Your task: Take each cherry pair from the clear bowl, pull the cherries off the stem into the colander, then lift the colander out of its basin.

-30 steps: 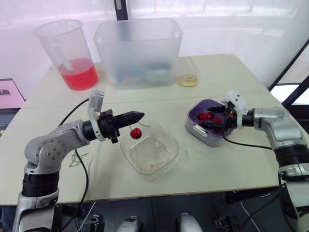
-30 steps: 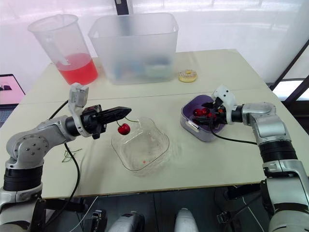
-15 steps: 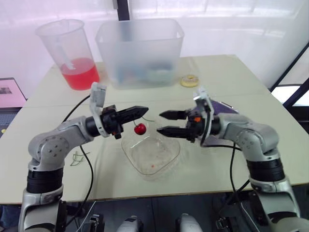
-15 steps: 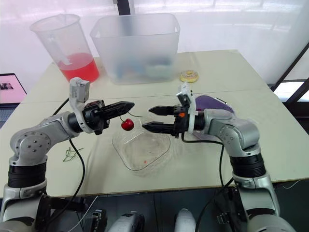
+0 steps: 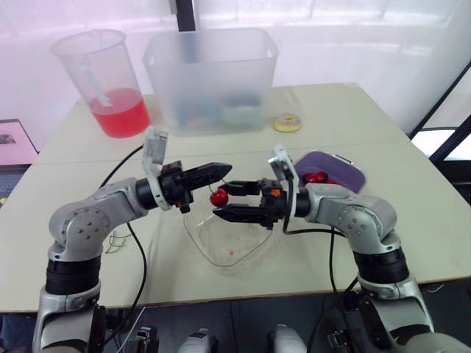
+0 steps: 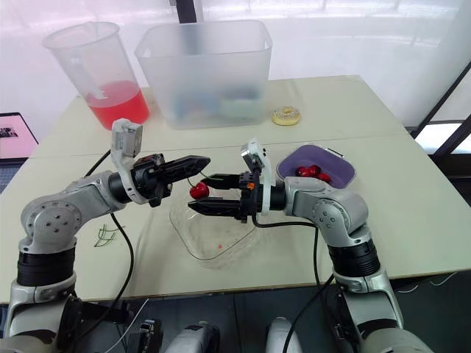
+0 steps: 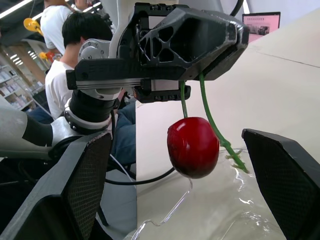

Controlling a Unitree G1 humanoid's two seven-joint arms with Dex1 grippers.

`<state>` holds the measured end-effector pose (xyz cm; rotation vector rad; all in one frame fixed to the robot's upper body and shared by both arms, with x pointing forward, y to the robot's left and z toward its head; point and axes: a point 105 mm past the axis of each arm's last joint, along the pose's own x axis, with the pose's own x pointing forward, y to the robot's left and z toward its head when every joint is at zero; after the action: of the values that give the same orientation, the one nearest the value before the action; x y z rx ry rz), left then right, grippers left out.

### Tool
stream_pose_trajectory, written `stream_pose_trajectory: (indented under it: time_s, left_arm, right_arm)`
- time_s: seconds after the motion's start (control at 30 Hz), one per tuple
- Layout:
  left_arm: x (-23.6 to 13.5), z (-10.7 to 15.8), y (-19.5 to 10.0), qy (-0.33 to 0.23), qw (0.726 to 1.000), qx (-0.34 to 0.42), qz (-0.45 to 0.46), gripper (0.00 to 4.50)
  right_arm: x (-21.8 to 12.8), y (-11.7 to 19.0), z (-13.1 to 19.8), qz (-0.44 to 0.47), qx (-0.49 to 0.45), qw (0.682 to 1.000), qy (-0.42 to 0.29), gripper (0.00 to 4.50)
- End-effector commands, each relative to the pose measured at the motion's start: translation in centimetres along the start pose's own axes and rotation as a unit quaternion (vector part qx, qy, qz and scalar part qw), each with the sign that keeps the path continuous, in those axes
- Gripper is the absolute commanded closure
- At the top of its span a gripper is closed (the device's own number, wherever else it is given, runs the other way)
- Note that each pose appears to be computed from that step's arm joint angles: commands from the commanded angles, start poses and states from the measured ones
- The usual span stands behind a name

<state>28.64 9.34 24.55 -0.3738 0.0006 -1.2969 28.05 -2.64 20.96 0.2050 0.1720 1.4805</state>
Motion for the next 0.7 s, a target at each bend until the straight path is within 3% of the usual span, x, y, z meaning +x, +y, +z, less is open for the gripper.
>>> stream_pose_trajectory:
  time_s: [0.03,0.17,0.47,0.6,0.7]
  left_arm:
    - [0.41,0.70,-1.13,-0.006,1.000,0.019,-0.021,4.50]
    - [0.72,0.59,-1.21,-0.007,0.999,0.016,-0.027,4.50]
    - [0.86,0.50,-1.22,-0.007,0.999,0.016,-0.028,4.50]
    - [0.75,0.62,-1.14,-0.008,0.999,0.016,-0.026,4.50]
    - [0.72,0.63,-1.14,-0.007,0.999,0.017,-0.026,4.50]
  right_arm:
    - [0.37,0.84,0.75,0.016,-0.010,1.000,-0.017,0.99]
    - [0.42,0.73,0.75,0.012,-0.008,1.000,-0.018,2.84]
    - [0.30,0.64,0.76,0.008,-0.007,1.000,-0.018,2.84]
    - [0.25,0.50,0.61,0.005,-0.007,1.000,-0.014,3.95]
    - [0.24,0.48,0.50,0.005,-0.008,1.000,-0.012,3.95]
